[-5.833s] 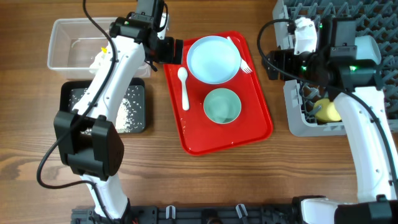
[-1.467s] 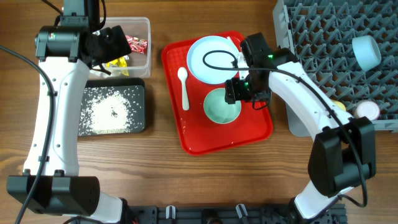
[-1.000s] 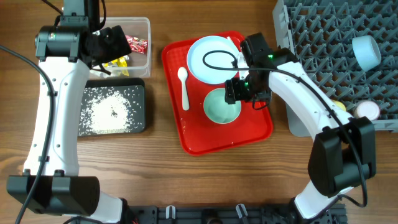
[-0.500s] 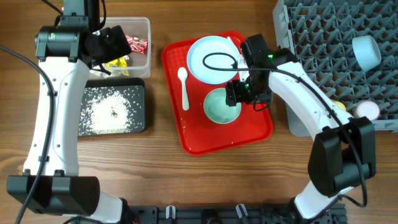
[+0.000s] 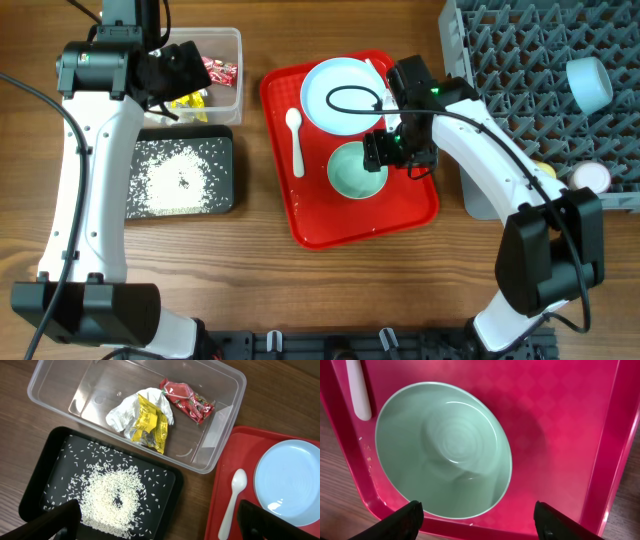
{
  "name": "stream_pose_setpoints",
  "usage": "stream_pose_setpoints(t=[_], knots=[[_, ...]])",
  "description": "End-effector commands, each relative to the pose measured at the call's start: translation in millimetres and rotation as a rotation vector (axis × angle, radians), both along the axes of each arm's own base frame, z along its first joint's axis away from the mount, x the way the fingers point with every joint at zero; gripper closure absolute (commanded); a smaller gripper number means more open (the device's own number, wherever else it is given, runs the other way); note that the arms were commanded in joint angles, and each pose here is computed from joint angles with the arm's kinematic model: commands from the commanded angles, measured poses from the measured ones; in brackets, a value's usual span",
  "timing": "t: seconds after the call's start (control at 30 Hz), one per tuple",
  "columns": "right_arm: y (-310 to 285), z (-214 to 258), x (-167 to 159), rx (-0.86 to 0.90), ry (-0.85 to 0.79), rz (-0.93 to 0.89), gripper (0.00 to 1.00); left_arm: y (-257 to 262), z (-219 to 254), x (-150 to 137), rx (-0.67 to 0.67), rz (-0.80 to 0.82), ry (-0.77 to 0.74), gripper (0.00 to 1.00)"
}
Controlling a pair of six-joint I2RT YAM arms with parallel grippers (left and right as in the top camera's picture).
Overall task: Sort waste into correct bins and load items into the dishwasher rack
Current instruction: 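Lower the right gripper and grasp the green bowl's rim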
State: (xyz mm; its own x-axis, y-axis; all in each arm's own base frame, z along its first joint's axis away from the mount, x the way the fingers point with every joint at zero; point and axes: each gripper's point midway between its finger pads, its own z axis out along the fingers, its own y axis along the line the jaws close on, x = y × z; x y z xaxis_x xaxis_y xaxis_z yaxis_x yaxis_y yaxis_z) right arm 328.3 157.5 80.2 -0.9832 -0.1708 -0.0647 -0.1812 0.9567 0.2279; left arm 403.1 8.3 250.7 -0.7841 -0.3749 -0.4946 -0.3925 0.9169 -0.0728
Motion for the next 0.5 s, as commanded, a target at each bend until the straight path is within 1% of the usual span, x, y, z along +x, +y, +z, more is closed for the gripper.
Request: stream_pose_setpoints(t=[0.0, 0.47], knots=[[-0.8, -11.0, -1.1, -0.014, 0.017, 0.018, 0.24, 1.8, -2.5, 1.2, 0.004, 0.020, 0.003, 0.00], [0.6, -10.7, 2.7, -0.008, 0.001, 0.019, 0.25, 1.8, -2.5, 1.2, 0.004, 0.020, 0.003, 0.00]])
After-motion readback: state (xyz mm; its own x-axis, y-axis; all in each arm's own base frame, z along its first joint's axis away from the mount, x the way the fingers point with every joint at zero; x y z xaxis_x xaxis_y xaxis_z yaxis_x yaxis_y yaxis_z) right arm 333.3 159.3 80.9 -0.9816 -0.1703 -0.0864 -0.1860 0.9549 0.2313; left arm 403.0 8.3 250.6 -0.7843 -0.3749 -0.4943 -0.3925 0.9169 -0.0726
